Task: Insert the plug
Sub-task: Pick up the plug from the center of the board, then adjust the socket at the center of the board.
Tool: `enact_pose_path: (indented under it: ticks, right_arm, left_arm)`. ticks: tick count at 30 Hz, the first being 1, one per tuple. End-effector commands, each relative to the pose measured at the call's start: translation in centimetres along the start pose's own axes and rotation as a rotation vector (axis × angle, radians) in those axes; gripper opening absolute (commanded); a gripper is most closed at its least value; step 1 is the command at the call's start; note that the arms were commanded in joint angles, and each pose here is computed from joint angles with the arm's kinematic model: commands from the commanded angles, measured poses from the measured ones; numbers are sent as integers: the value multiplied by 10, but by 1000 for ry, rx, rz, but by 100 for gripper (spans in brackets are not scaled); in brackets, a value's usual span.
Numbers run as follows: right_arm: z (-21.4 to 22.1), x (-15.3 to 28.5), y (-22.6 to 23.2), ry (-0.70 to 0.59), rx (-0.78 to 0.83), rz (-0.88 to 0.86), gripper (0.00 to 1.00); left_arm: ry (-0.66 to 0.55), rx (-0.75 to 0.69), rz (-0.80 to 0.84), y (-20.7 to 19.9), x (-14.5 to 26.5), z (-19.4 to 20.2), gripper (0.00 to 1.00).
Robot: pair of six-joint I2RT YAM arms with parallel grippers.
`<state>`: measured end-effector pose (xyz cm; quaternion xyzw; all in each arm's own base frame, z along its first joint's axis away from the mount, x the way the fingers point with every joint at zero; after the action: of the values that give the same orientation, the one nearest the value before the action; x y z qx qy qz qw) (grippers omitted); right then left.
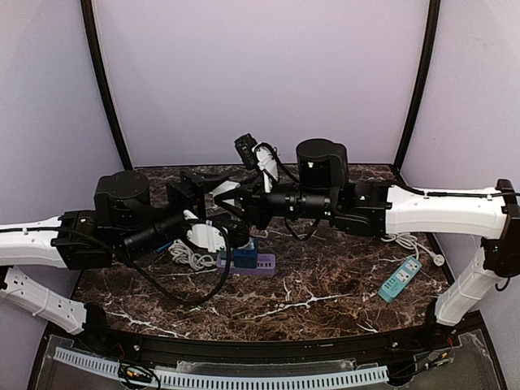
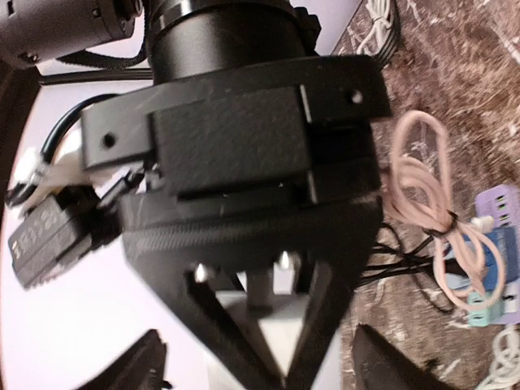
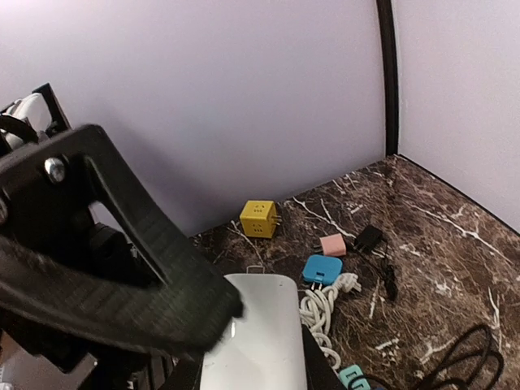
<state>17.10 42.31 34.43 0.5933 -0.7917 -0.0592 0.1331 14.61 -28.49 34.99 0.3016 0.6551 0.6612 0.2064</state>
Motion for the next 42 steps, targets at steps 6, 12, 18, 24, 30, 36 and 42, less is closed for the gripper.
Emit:
enact_pose_path:
  ticks: [6, 12, 18, 24, 30, 36, 42]
  right_arm:
    - [6, 92, -41, 83, -54, 213, 0]
    - [47, 133, -56, 128, -59, 160, 0]
    - [97, 136, -59, 151, 35, 102, 0]
    - [112, 138, -63, 93, 63, 104, 0]
    - [119, 139, -64, 58, 66, 94, 0]
    - [137, 139, -62, 79, 78, 46, 0]
    - [146, 136, -63, 125, 82, 33, 0]
  left_arm:
    - [171, 688, 765, -68, -10, 53, 89]
    - [75, 852, 991, -113, -30, 84, 81]
    - [57, 865, 1023, -160, -67, 108, 80]
    - [58, 901, 996, -195, -84, 115, 70]
    - [150, 976, 963, -221, -86, 121, 57]
    - [288, 1088, 917, -234, -83, 120, 39]
    - [482, 1239, 843, -244, -71, 109, 29]
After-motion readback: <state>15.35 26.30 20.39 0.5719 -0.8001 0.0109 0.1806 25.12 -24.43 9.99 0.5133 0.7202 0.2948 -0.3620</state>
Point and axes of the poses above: each gripper's point midway between its finger pads, its own x axis back along the fingers, its own y axis along the line the jaws close on, z = x × y, the point moved 6 cm from there along x, back along the fingers, and after that the axes turned 3 degrees about -x, right-handed, at the moved point
